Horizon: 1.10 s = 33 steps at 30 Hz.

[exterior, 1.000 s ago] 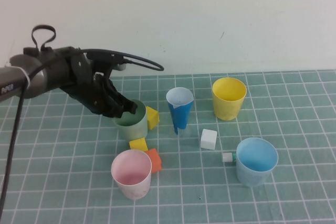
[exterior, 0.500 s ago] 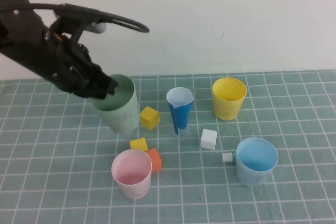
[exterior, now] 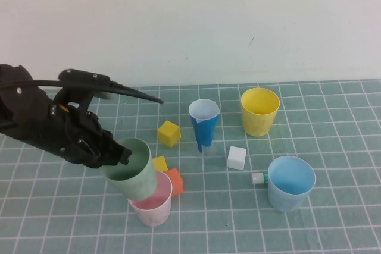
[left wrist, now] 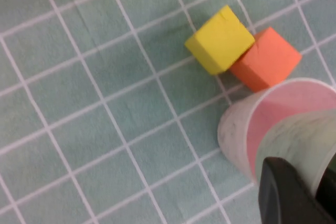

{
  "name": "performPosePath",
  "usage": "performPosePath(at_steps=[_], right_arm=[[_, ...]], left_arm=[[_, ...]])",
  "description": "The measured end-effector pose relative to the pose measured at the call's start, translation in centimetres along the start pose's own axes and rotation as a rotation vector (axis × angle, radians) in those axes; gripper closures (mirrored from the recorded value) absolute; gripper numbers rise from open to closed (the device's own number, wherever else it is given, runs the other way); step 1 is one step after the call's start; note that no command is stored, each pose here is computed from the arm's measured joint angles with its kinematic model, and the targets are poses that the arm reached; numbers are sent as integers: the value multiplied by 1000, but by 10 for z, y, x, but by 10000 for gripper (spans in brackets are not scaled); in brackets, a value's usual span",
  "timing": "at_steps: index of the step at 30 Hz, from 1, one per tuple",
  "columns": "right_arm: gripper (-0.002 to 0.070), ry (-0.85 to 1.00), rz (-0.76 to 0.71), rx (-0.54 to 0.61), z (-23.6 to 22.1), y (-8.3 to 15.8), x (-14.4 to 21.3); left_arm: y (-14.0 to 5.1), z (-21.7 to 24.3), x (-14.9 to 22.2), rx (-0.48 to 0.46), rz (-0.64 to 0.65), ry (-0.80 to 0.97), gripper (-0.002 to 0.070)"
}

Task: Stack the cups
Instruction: Place the green cup on the pink cup, then pick up the yellow cup

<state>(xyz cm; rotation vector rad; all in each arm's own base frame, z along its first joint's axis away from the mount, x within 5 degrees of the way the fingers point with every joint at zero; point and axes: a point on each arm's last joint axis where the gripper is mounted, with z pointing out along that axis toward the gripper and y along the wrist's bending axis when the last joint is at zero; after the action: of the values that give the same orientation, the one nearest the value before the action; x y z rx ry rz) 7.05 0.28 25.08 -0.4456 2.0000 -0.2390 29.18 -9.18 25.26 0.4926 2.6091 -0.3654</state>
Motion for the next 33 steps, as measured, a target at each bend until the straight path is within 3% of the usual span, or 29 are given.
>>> performPosePath(at_steps=[14,16,20,23,26,30,33], right_arm=[[679,-1,0,0,0,0,0],[679,-2,0,1,0,0,0],[679,-6,12,-5,0,0,-1],[679,-11,19,-26,0,2,-1],[679,11,5,-88,-1,7,-2],[679,75,-12,-257,-3,13,-15],[679,139,-34,-415,0,14,-33]], left_arm=[[1,16,-4,32,12,-14,649],[1,17,-4,32,13,-12,616],[2,17,-4,29,13,-20,452],[1,13,-6,20,14,-49,375],[0,-3,-11,-5,16,-123,414],[-7,-46,-14,-60,78,-268,592],[-15,-88,-10,-99,128,-394,652]])
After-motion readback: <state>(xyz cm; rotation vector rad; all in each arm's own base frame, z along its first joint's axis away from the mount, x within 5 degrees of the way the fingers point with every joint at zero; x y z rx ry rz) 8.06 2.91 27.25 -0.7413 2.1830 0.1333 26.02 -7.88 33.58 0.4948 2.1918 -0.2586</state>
